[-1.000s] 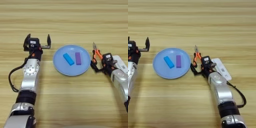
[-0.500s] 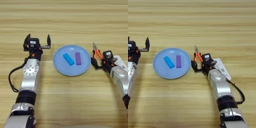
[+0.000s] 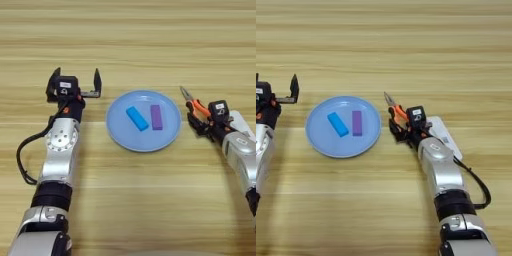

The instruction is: Move the objects on the table

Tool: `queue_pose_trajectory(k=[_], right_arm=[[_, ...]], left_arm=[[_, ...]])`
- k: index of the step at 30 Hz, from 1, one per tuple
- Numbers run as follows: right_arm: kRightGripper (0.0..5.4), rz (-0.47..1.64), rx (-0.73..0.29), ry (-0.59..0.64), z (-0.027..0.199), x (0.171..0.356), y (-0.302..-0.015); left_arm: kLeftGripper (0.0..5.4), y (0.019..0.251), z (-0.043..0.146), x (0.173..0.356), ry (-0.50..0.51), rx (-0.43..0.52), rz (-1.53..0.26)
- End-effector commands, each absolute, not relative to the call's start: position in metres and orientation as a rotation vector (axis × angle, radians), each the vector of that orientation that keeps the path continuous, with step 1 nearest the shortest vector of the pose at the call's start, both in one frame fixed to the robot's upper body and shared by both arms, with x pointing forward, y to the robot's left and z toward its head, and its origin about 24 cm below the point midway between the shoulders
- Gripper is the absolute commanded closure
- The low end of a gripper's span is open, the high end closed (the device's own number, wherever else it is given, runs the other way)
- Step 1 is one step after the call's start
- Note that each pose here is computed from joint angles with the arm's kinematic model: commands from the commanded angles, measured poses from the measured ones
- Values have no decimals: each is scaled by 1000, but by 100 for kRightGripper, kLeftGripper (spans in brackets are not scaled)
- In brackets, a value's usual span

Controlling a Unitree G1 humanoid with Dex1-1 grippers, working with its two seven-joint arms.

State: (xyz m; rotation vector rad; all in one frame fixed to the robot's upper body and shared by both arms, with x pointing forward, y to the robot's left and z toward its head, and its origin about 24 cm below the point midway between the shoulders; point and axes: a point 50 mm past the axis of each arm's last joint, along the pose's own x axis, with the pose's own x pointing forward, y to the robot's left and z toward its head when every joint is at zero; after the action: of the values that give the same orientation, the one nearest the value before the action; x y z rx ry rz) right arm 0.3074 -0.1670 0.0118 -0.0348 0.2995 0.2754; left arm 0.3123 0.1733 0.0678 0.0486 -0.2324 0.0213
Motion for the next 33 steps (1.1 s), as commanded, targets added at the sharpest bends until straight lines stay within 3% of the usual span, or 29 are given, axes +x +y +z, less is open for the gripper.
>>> queue_pose_trajectory(k=[1,15,33], right_arm=[[195,279,4,417,-13,293,-165],[195,290,8,378,-5,295,-162],[195,321,1,228,31,302,-160]], left_arm=[[0,173,68,311,-236,46,18],[0,173,68,312,-236,45,18],[0,172,68,313,-234,42,19]])
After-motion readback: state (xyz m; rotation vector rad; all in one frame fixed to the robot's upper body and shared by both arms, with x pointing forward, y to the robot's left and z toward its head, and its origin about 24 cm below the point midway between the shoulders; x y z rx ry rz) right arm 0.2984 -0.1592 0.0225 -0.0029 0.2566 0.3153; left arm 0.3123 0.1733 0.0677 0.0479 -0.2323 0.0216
